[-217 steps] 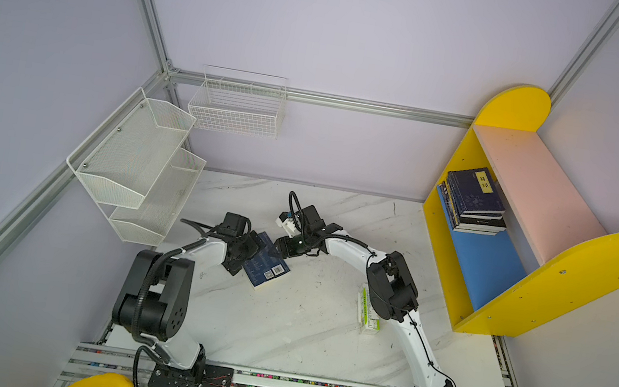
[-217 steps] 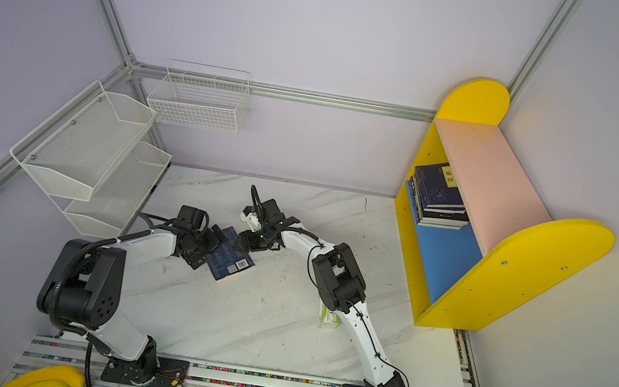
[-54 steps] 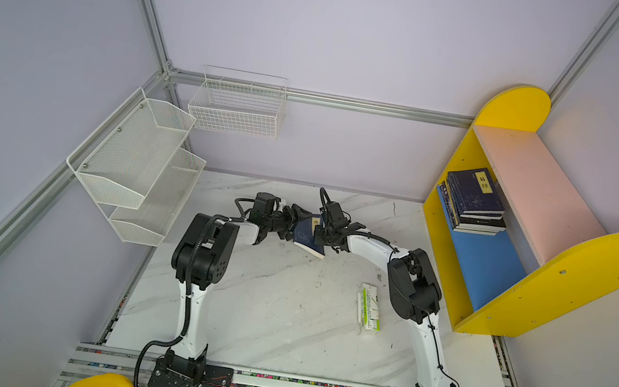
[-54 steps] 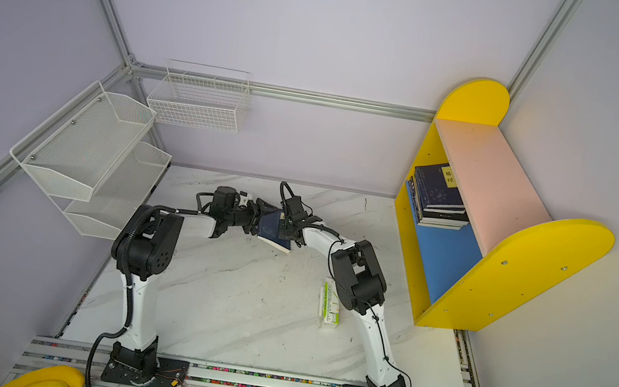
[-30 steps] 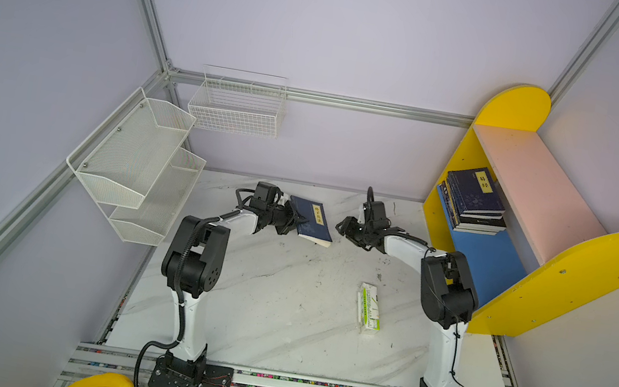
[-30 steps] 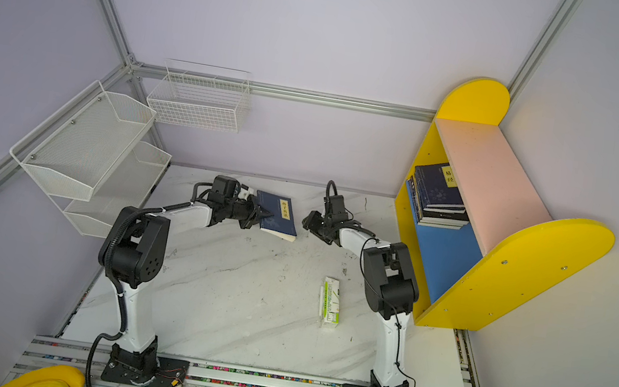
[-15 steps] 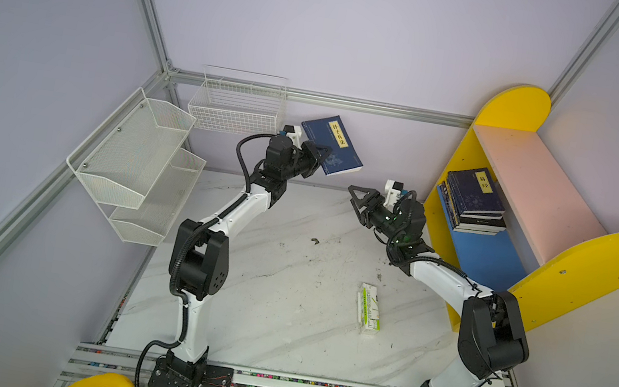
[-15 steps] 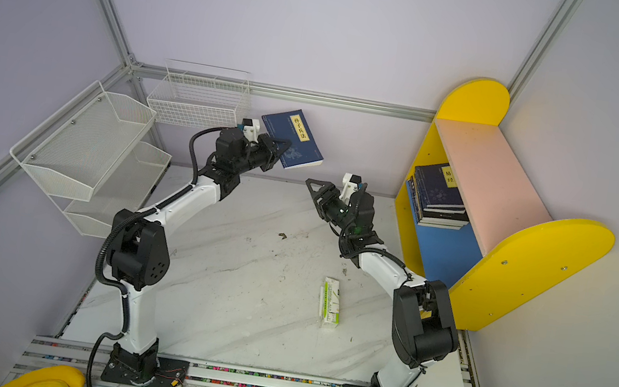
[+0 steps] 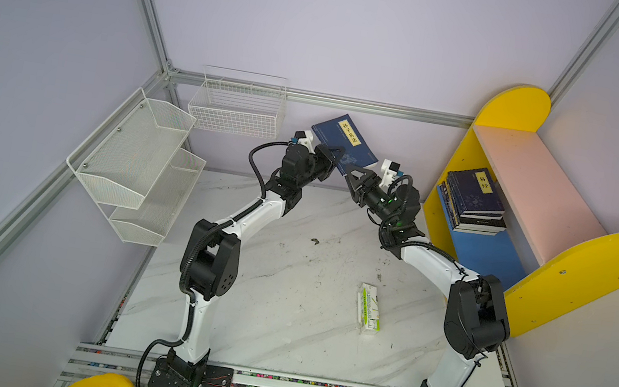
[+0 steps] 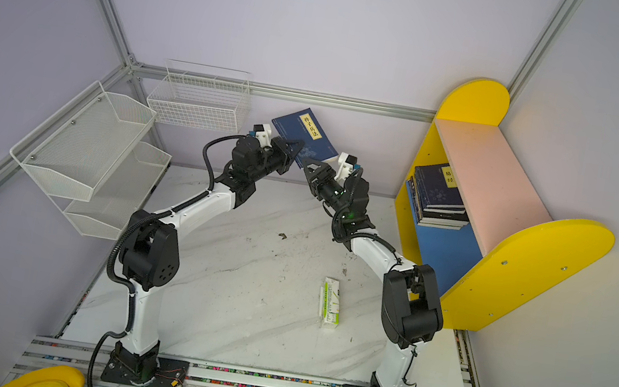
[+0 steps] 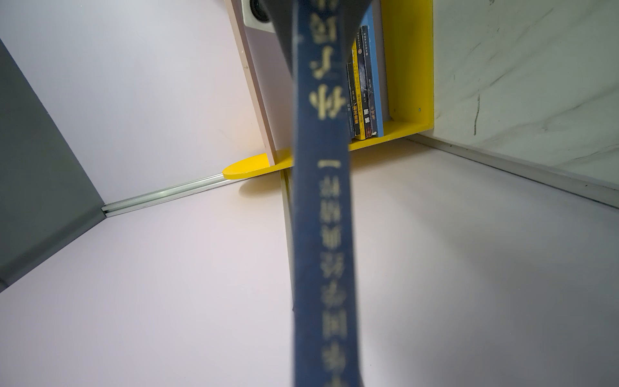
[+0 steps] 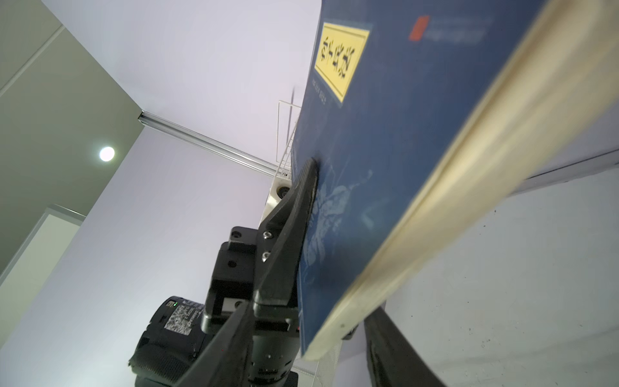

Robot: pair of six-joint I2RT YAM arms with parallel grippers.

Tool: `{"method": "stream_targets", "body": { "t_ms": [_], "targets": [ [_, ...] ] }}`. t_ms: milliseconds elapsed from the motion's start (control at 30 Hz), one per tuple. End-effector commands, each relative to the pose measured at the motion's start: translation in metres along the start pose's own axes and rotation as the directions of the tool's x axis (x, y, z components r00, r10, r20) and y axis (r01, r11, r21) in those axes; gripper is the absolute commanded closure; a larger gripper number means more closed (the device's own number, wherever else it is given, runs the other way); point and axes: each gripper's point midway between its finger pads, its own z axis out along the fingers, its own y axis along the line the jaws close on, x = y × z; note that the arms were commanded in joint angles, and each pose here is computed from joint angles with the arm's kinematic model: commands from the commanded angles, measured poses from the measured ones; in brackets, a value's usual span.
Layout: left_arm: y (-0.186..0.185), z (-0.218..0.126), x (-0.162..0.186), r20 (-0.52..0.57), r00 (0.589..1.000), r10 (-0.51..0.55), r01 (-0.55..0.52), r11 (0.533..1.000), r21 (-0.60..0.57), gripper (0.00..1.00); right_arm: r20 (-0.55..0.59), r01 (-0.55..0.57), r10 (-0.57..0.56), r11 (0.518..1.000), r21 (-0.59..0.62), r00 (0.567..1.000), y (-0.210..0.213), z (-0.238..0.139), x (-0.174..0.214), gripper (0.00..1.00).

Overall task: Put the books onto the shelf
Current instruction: 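Raise the upright book with both grippers toward the shelf, then carry the book onto the shelf stack with the right gripper while the left releases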

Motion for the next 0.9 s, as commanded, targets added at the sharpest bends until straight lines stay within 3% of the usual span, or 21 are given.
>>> {"method": "stream_targets", "body": {
  "t_ms": [0,200,500,667,867],
  "targets": [
    [-0.060,-0.017,-0.017,0.081,0.996,0.026,-0.039,0.988,0.151,1.00,-0.022,-0.020,0.020,0.999,-0.029,1.000,0.008,0.009,0.005,0.49],
    [-0.061,-0.014,-0.010,0.080,0.997,0.021,-0.034,0.986,0.163,1.00,0.015,-0.027,0.027,0.998,-0.051,1.000,0.012,0.010,-0.001,0.69],
    [-0.061,-0.010,-0.001,0.065,0.998,0.014,-0.025,0.986,0.166,1.00,0.057,-0.010,0.016,0.995,-0.097,0.998,0.019,0.014,-0.010,0.76],
    [-0.062,-0.011,0.000,0.064,0.998,0.016,-0.027,0.985,0.168,1.00,0.086,-0.007,0.015,0.995,-0.098,0.996,0.020,0.013,-0.016,0.91],
    [-0.060,-0.020,-0.010,0.094,0.994,0.054,-0.067,0.988,0.140,0.76,0.151,0.026,-0.017,0.998,-0.055,0.988,0.020,-0.017,-0.045,0.98]
  ]
}}
